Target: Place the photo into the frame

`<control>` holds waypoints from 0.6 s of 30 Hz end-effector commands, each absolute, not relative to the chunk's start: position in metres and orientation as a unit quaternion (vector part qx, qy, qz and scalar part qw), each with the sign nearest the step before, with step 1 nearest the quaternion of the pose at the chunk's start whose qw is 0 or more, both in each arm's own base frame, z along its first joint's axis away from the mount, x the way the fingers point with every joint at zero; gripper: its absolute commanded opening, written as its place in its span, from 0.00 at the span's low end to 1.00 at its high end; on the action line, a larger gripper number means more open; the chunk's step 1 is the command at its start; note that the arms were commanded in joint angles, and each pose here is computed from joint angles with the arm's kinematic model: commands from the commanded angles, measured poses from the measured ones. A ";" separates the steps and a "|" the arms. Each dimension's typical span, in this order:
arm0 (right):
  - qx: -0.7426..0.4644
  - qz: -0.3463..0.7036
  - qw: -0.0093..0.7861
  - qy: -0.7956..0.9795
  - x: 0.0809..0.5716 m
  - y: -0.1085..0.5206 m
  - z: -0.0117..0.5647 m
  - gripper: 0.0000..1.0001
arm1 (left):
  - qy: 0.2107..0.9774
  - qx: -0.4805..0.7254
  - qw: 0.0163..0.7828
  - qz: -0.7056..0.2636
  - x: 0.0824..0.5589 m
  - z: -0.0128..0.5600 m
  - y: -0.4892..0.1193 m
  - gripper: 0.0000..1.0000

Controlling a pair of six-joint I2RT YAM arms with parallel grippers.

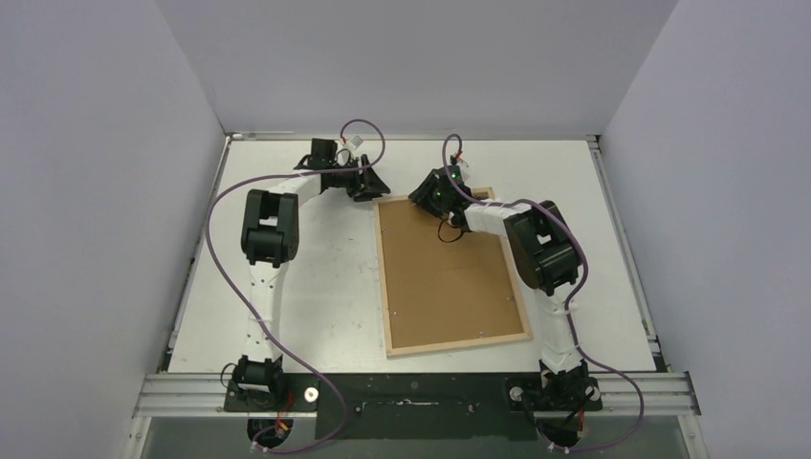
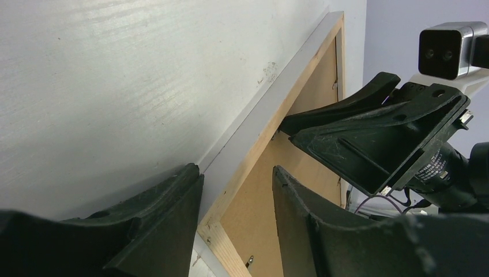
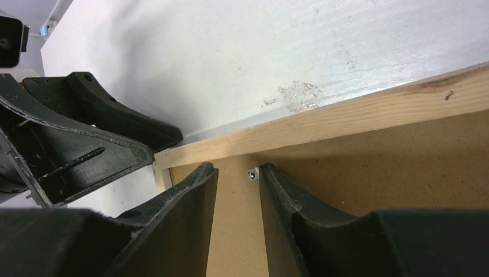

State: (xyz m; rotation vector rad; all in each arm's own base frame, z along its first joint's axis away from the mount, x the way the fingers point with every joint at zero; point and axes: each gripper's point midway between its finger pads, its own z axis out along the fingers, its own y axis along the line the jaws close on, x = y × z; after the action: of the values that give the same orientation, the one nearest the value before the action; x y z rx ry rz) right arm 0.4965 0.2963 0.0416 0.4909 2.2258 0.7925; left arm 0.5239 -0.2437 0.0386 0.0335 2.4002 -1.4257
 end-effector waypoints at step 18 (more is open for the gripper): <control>0.171 0.299 0.372 0.862 0.490 0.288 0.047 0.36 | 0.856 -0.005 0.145 -0.496 0.516 0.034 -0.242 0.46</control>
State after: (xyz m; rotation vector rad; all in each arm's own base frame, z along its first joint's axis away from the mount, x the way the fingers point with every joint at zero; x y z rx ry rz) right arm 0.5014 0.3006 0.0432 0.4578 2.1937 0.8332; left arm 0.5229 -0.2431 0.0384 0.0199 2.4156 -1.4221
